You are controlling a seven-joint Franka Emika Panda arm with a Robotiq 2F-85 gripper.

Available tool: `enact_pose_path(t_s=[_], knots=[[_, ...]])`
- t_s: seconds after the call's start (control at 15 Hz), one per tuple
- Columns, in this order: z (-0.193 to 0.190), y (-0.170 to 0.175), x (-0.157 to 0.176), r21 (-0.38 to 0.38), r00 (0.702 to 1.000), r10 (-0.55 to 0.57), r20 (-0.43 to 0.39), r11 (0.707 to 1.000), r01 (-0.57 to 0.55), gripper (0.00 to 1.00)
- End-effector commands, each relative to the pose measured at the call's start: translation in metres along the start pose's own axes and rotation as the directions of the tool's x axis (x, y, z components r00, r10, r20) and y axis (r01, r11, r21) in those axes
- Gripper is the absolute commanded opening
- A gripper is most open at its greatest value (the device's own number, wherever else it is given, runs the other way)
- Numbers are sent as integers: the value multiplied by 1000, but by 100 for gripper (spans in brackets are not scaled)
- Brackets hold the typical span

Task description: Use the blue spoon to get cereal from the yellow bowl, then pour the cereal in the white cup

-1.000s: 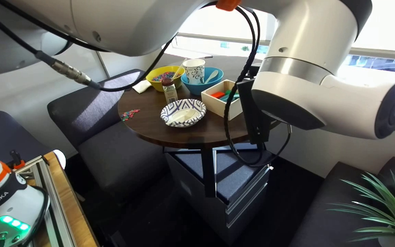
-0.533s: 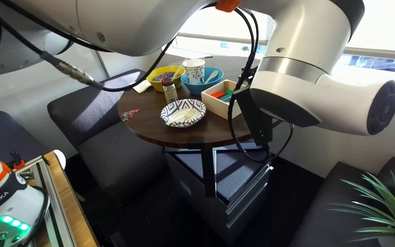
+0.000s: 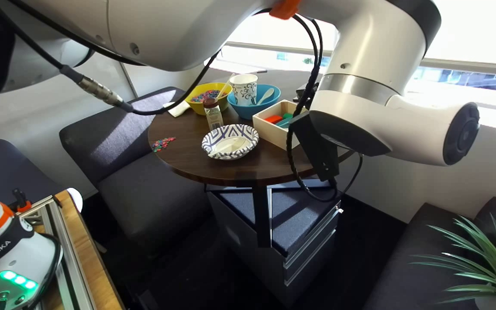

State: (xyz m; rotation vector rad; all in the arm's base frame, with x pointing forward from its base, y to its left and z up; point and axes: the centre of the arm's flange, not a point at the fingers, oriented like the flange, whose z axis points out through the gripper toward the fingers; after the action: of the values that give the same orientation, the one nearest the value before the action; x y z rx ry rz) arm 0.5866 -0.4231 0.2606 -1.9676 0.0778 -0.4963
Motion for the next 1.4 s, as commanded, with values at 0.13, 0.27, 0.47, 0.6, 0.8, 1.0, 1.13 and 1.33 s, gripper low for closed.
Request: enact_pose_path(t_s=[0.13,0.27,0.47,0.6,0.8,1.0,1.13,1.33], knots=[[8,5,-1,-18,999,-25,-22,1000,24,55],[7,7,-3,-27,999,-24,-25,999,23,38],[4,8,-5,-40,999,-26,-37,999,24,15],[3,3,-7,-43,998,-37,-41,998,35,1],[3,-11,-11,-38,997,-62,-50,997,60,2],[-2,-46,-18,-19,991,-110,-75,994,108,2],[-10,-74,-21,-18,986,-144,-89,990,143,2],[-12,-117,-30,-54,976,-204,-78,978,200,2]])
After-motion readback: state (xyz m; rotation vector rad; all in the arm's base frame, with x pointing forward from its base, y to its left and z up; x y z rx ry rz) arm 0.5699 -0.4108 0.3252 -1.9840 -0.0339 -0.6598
